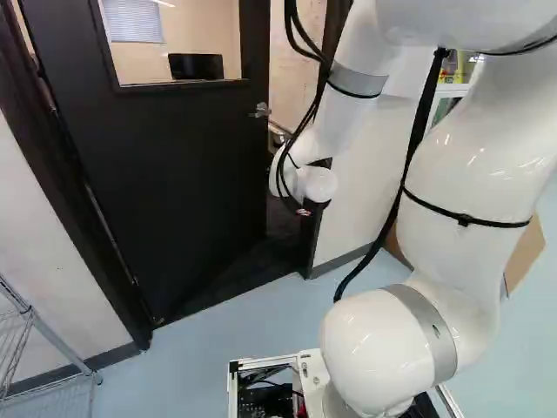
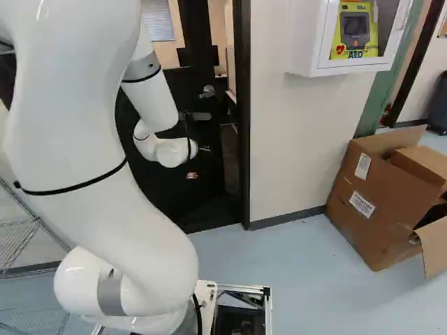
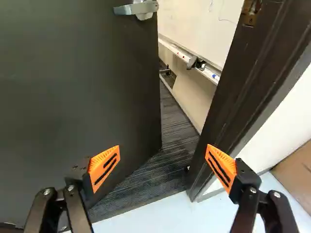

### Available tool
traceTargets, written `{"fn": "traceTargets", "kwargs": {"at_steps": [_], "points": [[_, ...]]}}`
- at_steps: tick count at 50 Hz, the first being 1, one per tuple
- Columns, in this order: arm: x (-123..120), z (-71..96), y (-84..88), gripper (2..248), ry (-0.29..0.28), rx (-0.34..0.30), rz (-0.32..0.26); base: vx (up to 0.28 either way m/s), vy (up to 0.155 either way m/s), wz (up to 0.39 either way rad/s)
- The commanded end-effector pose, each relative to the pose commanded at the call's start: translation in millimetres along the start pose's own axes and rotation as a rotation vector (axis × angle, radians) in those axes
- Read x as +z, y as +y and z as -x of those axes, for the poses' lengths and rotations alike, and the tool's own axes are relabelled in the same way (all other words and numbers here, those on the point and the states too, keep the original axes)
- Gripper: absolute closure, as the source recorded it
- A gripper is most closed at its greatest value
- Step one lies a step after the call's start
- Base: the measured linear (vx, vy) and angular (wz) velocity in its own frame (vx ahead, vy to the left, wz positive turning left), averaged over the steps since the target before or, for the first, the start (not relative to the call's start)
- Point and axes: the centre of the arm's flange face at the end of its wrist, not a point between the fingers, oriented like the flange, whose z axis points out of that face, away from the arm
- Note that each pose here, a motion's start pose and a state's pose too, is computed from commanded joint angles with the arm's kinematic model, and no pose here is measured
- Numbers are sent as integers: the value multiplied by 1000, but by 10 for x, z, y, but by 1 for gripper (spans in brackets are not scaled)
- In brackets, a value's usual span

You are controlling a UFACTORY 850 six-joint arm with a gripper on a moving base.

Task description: Open the door and move inside

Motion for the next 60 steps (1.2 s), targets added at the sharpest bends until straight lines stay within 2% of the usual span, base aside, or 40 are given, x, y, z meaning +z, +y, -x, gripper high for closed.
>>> {"fn": "traceTargets", "kwargs": {"at_steps": [23,45,60], "points": [[-436,187,104,3,-5,1,10,0,0,0],[-719,313,365,3,0,24,68,0,0,0],[-917,410,493,3,5,6,75,0,0,0]]}}
